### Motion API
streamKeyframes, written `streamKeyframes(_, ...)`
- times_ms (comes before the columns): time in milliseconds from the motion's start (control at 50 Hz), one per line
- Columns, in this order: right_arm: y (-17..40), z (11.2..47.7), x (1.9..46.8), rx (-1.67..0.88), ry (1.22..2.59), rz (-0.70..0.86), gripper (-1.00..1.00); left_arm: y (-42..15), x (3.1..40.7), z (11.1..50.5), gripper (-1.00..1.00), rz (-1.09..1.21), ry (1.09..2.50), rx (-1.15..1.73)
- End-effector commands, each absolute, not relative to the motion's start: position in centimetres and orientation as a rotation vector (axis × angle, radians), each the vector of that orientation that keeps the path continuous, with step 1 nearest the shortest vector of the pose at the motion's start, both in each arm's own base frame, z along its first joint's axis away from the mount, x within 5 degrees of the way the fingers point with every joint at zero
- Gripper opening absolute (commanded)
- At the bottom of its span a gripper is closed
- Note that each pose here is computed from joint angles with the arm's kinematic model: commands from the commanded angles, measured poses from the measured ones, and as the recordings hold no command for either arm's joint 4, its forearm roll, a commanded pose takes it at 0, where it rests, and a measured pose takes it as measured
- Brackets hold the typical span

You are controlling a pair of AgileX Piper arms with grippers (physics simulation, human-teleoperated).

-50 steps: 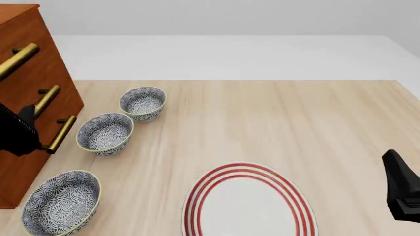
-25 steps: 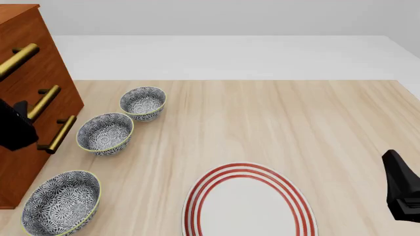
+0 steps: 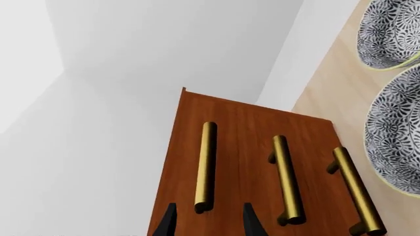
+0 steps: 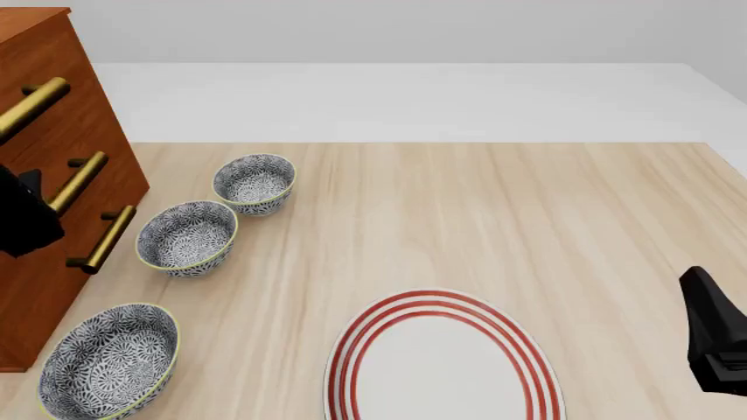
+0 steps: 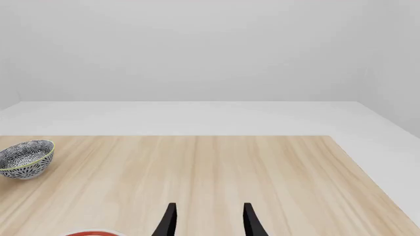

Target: Open the top drawer of the cabinet.

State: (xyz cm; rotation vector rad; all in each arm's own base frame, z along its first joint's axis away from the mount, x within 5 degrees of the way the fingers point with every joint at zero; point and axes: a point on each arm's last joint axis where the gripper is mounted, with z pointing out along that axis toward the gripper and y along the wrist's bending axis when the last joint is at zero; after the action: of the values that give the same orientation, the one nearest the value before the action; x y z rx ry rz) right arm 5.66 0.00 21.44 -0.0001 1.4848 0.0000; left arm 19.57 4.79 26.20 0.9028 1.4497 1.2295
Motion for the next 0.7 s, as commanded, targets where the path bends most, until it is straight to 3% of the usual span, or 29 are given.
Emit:
streamKeyframes(20,0.0,21.4,5.7,0.0,1.485,0.0,1.0,5.1,19.9,26.3,1.0,1.247,1.453,0.907)
streamKeyframes(700,0.0,21.4,5.7,0.0,1.485,0.0,1.0,5.7,21.1,26.3,1.0,1.268,1.462,0.925)
